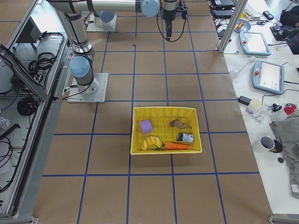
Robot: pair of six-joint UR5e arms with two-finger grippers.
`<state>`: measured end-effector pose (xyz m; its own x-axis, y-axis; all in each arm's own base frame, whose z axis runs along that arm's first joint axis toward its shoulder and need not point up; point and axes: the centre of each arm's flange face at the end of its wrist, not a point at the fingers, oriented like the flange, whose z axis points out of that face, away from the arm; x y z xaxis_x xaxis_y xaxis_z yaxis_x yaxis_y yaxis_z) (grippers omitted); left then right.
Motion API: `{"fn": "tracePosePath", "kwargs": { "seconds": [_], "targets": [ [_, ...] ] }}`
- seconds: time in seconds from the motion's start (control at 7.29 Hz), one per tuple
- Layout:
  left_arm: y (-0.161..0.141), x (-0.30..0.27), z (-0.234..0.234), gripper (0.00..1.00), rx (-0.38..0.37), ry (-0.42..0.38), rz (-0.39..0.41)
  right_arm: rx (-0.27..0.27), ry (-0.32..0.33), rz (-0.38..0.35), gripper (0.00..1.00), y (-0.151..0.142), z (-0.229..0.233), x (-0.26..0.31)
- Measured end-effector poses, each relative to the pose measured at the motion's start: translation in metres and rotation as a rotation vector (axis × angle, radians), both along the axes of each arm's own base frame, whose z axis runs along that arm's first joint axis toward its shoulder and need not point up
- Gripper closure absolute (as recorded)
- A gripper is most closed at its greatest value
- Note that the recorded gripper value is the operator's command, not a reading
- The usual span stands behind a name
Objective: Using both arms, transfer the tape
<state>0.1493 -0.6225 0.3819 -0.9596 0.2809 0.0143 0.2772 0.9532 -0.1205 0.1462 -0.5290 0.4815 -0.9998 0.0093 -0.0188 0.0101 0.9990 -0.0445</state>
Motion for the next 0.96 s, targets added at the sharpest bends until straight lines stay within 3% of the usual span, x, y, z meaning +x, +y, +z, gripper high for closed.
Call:
{"fn": "tracePosePath", "kwargs": {
  "seconds": [0.55,0.96],
  "targets": [
    [0.03,-0.205,0.061,0.0,0.017,0.01,0.278,0.002,0.0,0.0,0.0,0.001,0.0,0.0],
    [0.093,-0.294,0.124,0.0,-0.026,0.002,0.319,0.002,0.0,0.0,0.0,0.001,0.0,0.001]
  ]
}}
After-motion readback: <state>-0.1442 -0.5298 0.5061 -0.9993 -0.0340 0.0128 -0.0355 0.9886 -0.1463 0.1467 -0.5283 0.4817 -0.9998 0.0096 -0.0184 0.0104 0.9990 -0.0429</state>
